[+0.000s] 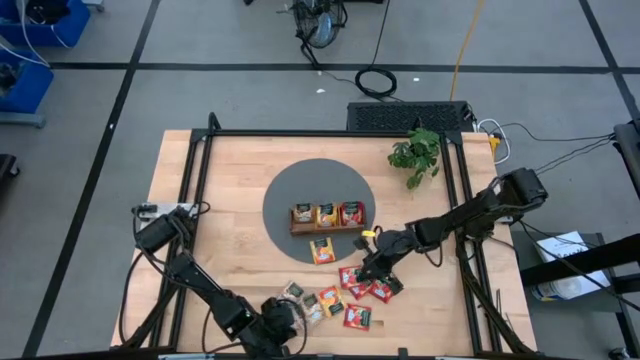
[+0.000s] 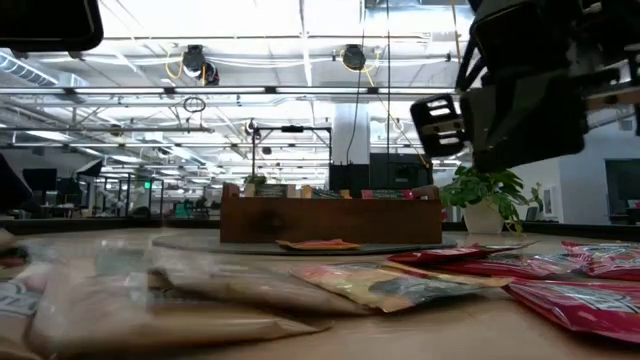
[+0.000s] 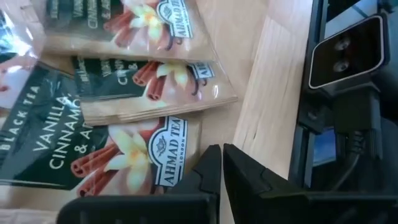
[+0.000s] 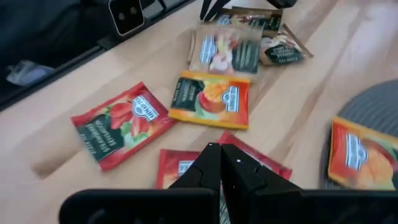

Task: Pick & Place Tea
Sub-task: Put the cinnamon tea sachet into the left compartment of the wooden organizer

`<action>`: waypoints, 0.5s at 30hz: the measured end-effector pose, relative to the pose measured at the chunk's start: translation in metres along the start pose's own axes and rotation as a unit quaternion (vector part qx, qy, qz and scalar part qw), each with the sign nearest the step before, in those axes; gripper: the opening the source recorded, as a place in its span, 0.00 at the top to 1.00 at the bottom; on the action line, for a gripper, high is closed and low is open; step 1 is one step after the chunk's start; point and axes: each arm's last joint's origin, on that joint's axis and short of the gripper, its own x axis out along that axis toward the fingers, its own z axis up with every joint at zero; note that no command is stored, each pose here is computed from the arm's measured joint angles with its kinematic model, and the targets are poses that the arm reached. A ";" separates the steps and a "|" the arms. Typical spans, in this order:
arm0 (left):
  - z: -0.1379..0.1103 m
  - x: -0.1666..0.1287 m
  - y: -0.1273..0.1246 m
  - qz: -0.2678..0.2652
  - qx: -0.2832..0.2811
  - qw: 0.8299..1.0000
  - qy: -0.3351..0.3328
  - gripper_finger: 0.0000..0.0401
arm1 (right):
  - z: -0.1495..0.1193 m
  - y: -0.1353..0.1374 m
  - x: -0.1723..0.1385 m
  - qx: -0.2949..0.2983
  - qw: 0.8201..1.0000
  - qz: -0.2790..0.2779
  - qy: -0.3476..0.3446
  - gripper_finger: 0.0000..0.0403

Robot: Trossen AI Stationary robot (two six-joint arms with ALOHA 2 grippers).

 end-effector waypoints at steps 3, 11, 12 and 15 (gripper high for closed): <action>-0.002 -0.001 0.000 0.006 0.006 1.000 -0.002 0.94 | 0.003 -0.004 0.009 -0.020 1.000 -0.002 -0.007 1.00; -0.003 -0.002 0.011 0.073 0.030 0.996 -0.039 0.94 | 0.000 -0.010 0.026 -0.101 0.994 0.019 -0.032 0.97; -0.003 -0.002 0.011 0.077 0.033 0.996 -0.042 0.94 | 0.000 -0.009 0.029 -0.111 0.993 0.026 -0.038 0.96; -0.003 -0.002 0.013 0.085 0.036 0.995 -0.045 0.94 | 0.009 -0.013 0.039 -0.114 0.992 0.021 -0.059 0.91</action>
